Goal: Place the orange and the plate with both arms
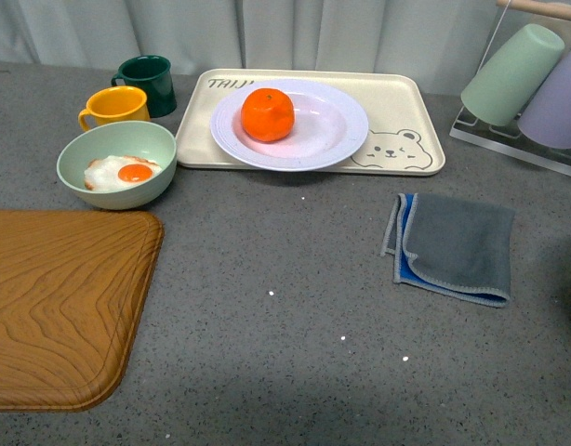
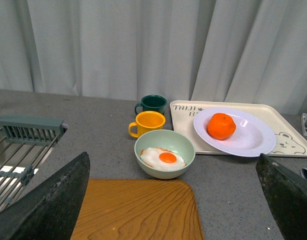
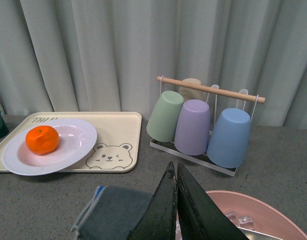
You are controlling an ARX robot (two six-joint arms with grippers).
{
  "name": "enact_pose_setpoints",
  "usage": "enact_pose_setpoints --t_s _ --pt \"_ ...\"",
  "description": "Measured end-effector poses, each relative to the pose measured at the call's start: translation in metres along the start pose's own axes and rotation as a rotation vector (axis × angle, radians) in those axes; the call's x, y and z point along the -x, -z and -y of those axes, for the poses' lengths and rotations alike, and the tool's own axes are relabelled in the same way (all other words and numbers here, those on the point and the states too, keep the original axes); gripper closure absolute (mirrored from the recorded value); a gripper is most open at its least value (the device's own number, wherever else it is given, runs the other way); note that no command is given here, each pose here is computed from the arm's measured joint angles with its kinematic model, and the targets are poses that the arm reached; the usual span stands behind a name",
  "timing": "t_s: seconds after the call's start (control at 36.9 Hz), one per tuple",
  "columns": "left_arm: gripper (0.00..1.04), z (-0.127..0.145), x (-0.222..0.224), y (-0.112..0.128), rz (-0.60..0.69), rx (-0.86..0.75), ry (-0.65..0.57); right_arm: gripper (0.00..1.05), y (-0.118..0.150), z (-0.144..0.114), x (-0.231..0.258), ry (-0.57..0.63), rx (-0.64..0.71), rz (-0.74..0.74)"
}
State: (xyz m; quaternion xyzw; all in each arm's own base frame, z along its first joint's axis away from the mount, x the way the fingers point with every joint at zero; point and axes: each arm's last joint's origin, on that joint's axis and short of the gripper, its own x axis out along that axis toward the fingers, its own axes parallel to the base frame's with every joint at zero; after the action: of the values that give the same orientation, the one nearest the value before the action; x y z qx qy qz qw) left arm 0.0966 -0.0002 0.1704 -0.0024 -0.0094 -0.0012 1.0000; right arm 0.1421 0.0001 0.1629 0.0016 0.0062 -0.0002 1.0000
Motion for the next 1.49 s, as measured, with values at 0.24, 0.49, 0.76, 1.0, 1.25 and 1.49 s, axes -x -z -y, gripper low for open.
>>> enact_pose_setpoints --t_s 0.24,0.49,0.76,1.0,1.25,1.49 --pt "0.07 0.0 0.0 0.0 0.0 0.0 0.0 1.04 -0.002 0.0 0.012 0.0 0.0 0.006" --pt "0.07 0.0 0.0 0.0 0.0 0.0 0.0 1.04 -0.004 0.0 0.02 0.0 0.0 0.014" --pt "0.07 0.0 0.0 0.0 0.0 0.0 0.0 1.04 -0.004 0.0 0.027 0.0 0.0 0.016" --pt "0.07 0.0 0.0 0.0 0.0 0.0 0.0 1.04 -0.004 0.0 0.031 0.0 0.0 0.017" --pt "0.07 0.0 0.0 0.0 0.0 0.0 0.0 1.04 0.001 0.0 0.041 -0.003 0.0 -0.018" --pt "0.07 0.0 0.0 0.0 0.0 0.0 0.0 0.95 0.0 0.0 0.044 -0.003 0.001 0.011"
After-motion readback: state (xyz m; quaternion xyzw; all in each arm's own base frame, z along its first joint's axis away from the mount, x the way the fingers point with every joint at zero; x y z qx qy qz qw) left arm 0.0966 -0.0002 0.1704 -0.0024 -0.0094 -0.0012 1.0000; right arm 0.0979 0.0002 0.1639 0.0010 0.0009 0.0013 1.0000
